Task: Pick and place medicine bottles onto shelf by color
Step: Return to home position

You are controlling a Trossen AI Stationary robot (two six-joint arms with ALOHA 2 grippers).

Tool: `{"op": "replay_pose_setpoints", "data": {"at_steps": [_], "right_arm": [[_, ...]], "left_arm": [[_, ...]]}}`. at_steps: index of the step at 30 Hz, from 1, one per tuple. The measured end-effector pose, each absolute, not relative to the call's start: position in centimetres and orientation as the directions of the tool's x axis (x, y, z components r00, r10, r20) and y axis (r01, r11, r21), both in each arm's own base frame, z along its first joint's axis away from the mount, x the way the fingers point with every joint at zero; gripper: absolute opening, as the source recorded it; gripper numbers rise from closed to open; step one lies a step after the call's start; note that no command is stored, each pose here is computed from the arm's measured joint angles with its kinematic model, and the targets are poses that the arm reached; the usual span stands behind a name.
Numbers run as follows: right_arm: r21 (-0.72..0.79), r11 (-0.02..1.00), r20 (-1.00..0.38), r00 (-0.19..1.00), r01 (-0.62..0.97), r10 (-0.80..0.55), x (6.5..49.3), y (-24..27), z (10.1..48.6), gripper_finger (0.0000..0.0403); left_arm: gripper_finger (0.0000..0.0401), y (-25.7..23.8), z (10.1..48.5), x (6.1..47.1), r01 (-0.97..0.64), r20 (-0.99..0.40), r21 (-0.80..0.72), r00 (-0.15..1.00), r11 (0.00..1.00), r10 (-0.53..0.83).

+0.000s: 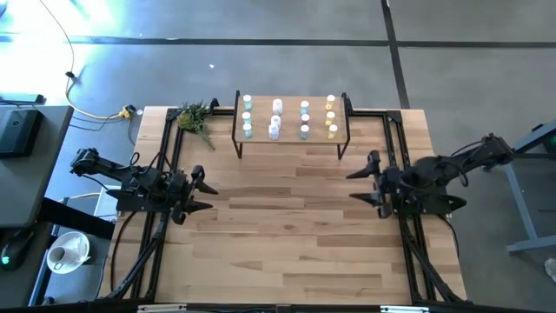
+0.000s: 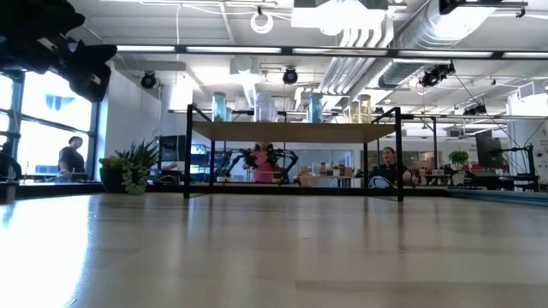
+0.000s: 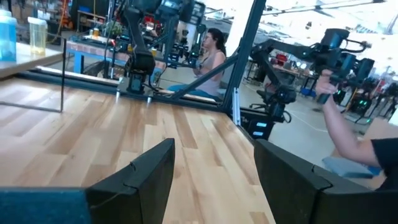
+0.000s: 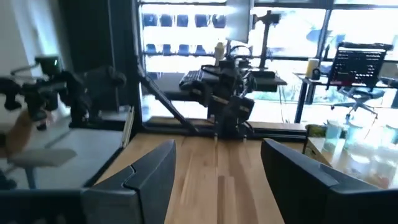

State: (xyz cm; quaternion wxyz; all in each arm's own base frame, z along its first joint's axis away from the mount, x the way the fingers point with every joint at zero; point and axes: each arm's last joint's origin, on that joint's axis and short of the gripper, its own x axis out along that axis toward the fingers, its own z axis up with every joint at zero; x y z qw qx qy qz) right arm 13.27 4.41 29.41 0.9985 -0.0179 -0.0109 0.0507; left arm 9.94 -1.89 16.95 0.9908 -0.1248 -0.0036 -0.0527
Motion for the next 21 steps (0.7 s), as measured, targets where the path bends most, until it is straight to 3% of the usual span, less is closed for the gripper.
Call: {"op": "replay_pose_setpoints", "data": {"at_steps": [9, 21], "right_arm": [[0.039, 0.997, 0.059, 0.996, -0.073, 0.071, 11.3, 3.5, 22.2, 0.0227], [0.081, 0.996, 0.034, 0.999, -0.044, 0.042, 10.7, 3.1, 18.3, 0.0227]], "left_arm": [[0.0211, -1.9, 16.9, 9.9, 0.099, 0.019, -0.096, 0.995, 0.99, -0.098], [0.0211, -1.7, 17.0, 9.9, 0.04, 0.022, -0.097, 0.999, 0.995, -0.038]]}}
